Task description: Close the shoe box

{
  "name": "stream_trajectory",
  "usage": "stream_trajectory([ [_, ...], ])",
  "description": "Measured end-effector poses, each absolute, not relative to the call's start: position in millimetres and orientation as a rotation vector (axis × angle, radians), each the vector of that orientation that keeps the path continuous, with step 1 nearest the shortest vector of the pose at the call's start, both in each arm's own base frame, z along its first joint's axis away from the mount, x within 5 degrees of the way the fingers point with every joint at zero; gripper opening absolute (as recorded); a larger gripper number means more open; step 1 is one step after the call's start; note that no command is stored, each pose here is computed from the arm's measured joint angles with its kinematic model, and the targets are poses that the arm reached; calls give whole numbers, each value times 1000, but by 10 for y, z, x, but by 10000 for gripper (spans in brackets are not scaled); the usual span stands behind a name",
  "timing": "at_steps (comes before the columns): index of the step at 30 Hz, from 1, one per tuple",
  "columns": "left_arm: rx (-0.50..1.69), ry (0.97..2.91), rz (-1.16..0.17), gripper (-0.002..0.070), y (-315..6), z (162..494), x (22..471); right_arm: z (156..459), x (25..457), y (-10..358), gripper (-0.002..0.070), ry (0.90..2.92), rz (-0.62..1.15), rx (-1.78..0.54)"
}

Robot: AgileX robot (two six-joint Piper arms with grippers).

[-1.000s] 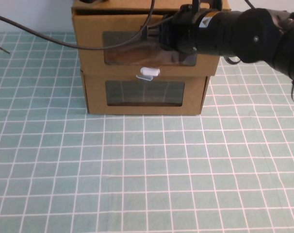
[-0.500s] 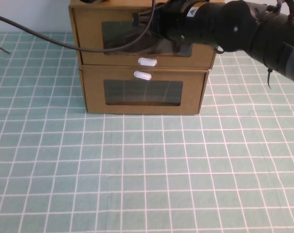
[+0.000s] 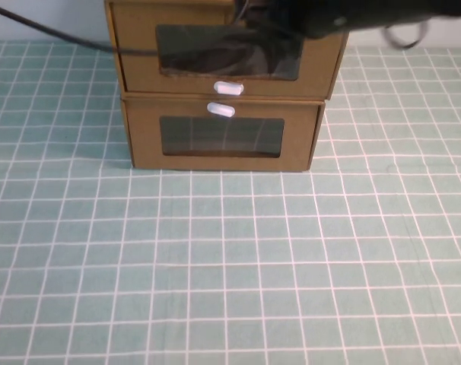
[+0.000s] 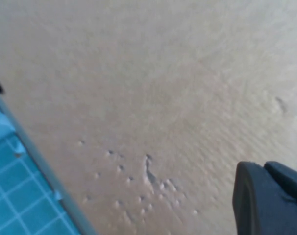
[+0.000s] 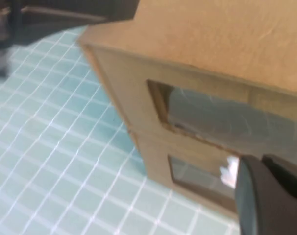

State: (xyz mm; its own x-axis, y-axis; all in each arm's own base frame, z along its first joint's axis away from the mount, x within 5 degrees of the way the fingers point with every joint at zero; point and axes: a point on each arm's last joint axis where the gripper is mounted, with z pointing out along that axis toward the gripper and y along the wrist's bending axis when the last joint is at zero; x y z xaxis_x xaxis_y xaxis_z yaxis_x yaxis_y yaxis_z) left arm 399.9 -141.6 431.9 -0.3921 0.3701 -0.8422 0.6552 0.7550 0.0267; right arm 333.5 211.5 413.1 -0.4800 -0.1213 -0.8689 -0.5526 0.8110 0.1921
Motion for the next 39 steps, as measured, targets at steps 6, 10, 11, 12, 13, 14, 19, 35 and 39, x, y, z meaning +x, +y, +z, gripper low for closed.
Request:
stream_trajectory([
  [6, 739, 1959, -349, -5, -1306, 4619, 3686, 4523, 2755, 1730, -11, 2072, 484, -527],
  [10, 695, 1928, -371, -5, -1239, 4673, 3427, 4555, 2291, 1411, -11, 2112, 436, -495],
  [11, 690, 1918, -382, -5, -1223, 4672, 3345, 4550, 2148, 1323, -11, 2113, 438, -484],
  [12, 683, 1905, -390, -5, -1203, 4670, 3252, 4536, 1999, 1233, -11, 2111, 437, -477],
  [13, 675, 1890, -395, -5, -1184, 4669, 3174, 4522, 1875, 1158, -11, 2106, 439, -472],
  [14, 667, 1874, -399, -5, -1155, 4665, 3061, 4494, 1722, 1068, -11, 2098, 442, -469],
  [19, 600, 1792, -384, -5, -972, 4541, 2430, 4243, 1043, 668, -11, 2053, 454, -455],
  [35, 378, 1479, -276, -5, -296, 3220, 552, 3267, 207, 200, -11, 1858, 564, -375],
  [39, 356, 1442, -269, -5, -239, 2819, 402, 3091, 326, 259, -11, 1790, 583, -342],
])
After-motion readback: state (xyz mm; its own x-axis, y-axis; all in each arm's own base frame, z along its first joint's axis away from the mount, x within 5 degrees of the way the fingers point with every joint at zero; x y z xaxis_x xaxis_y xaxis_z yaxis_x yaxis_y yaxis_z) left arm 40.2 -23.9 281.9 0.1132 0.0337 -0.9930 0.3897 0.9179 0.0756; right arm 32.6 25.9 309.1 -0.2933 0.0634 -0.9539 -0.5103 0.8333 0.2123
